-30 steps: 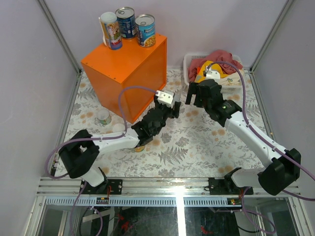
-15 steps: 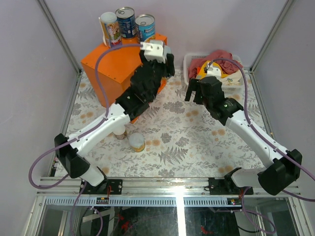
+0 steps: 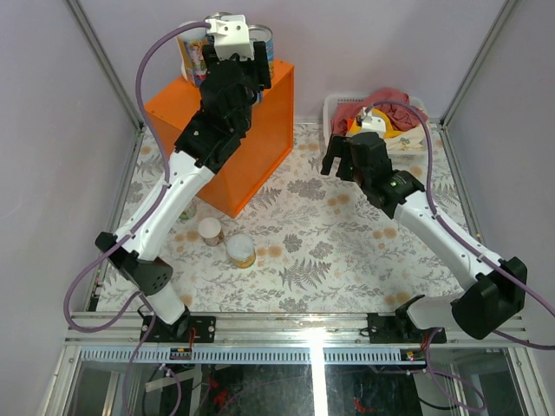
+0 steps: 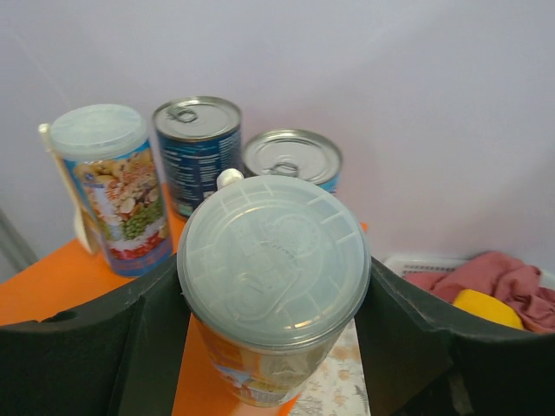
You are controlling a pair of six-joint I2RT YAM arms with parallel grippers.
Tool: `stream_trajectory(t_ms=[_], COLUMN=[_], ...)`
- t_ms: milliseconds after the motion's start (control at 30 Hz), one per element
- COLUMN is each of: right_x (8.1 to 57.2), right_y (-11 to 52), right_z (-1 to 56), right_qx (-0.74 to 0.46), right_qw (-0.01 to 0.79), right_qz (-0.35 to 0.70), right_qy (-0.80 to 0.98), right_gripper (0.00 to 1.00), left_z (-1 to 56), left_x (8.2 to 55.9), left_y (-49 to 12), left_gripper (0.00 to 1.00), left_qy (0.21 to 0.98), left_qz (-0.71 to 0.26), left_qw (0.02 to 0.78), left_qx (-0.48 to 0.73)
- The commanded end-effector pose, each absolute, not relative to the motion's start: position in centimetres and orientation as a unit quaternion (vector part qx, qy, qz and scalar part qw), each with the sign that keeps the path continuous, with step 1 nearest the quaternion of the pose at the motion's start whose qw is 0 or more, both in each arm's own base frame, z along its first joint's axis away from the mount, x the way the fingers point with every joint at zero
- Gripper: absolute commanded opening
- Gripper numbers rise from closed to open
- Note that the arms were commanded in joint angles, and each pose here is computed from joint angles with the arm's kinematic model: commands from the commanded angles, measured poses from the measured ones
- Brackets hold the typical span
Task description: Place and organize the canned foods onto the counter
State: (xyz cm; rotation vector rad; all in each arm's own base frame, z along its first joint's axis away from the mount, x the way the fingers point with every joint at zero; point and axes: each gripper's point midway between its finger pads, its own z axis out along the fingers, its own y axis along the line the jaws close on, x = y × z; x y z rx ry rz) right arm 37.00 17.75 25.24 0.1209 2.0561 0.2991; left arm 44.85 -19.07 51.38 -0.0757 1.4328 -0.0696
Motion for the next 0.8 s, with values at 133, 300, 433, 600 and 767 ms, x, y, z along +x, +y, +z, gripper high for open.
stream_trajectory(t_ms=[133, 300, 433, 600, 767], right_x=[38.2, 38.2, 38.4, 38.8, 39.1], right_y=[18.9, 19.1, 19.3, 19.6, 20.0], right_z=[27.9, 27.5, 27.2, 26.7, 26.2], right_qx=[0.056, 0.053, 0.051, 0.048, 0.045], right_qw=[0.533, 0.531, 0.529, 0.526, 0.522], right_qz=[0.163, 0.166, 0.166, 0.166, 0.167], right_qy=[0.828, 0.829, 0.831, 0.833, 0.835], right_gripper=[0.95, 0.95, 0.95, 0.95, 0.95], left_z=[55.5, 55.2, 55.1, 54.5, 53.8], left_x=[45.8, 47.1, 48.0, 48.8, 49.2], left_y=[-15.1, -13.9, -13.3, -12.8, -12.7], left_gripper=[0.00, 0.00, 0.00, 0.00, 0.00], left_qy=[0.612, 0.611, 0.609, 0.612, 0.618], left_qz=[-0.009, 0.007, 0.015, 0.017, 0.016], left_qw=[0.784, 0.783, 0.783, 0.779, 0.774], left_qx=[-0.106, -0.120, -0.129, -0.135, -0.137])
